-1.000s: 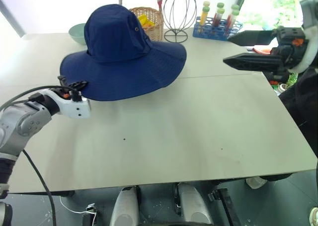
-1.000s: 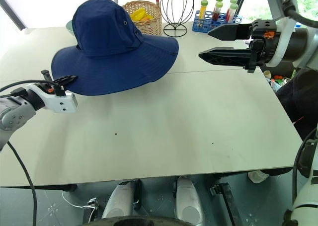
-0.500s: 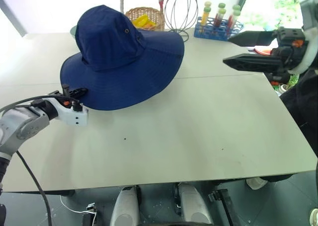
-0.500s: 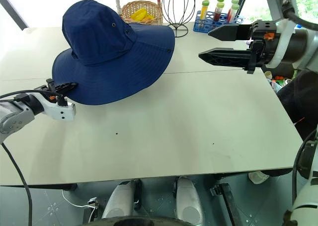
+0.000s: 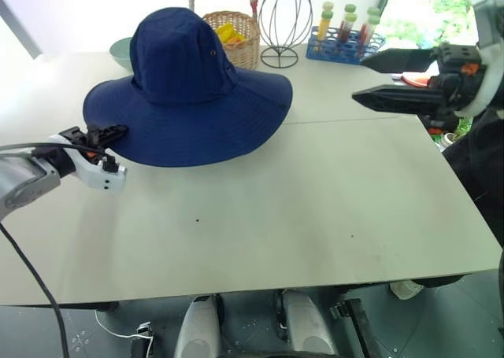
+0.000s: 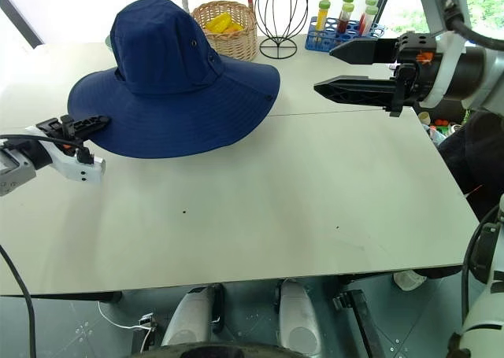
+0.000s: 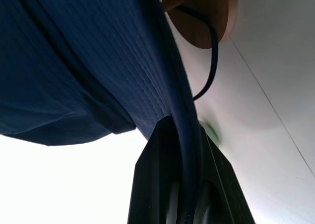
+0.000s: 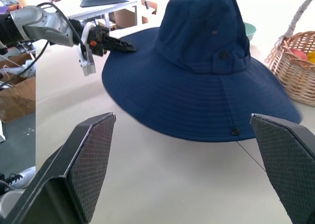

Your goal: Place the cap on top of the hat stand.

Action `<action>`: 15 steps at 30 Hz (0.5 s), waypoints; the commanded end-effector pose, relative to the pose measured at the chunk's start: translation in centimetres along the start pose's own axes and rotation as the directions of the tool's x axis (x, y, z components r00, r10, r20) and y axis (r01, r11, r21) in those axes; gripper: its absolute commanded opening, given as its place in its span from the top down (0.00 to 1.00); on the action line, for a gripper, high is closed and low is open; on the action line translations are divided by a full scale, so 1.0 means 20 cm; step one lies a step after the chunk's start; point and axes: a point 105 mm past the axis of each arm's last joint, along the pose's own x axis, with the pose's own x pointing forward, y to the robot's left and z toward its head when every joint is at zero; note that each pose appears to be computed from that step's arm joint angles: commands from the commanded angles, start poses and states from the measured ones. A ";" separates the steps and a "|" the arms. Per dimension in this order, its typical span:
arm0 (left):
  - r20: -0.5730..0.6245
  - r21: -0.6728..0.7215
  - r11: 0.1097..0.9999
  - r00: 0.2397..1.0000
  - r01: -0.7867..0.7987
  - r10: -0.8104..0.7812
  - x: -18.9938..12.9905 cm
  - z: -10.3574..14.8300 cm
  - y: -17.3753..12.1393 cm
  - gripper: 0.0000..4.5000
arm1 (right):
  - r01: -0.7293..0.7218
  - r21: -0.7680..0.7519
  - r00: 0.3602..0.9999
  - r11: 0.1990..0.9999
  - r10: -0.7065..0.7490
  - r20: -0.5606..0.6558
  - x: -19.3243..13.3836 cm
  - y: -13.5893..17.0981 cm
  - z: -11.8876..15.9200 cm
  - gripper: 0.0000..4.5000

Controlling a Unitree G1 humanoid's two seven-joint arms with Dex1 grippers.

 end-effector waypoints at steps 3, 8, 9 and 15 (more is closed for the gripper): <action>-0.004 -0.024 0.999 1.000 -0.031 0.031 -0.02 0.01 0.02 0.99 | 0.008 -0.054 0.999 0.999 -0.006 0.039 -0.02 0.01 0.07 0.00; -0.015 -0.071 0.993 0.995 -0.097 0.096 -0.03 0.01 0.08 0.57 | 0.005 -0.059 0.999 0.998 -0.003 0.044 -0.01 0.00 0.08 0.00; -0.019 -0.076 0.992 0.994 -0.105 0.104 -0.04 0.00 0.09 0.46 | 0.005 -0.059 0.999 0.998 -0.002 0.044 -0.01 0.00 0.08 0.00; 0.007 -0.147 0.967 0.977 -0.208 0.212 -0.13 0.03 0.21 0.24 | -0.004 -0.060 0.999 0.998 0.007 0.047 0.00 -0.01 0.08 0.00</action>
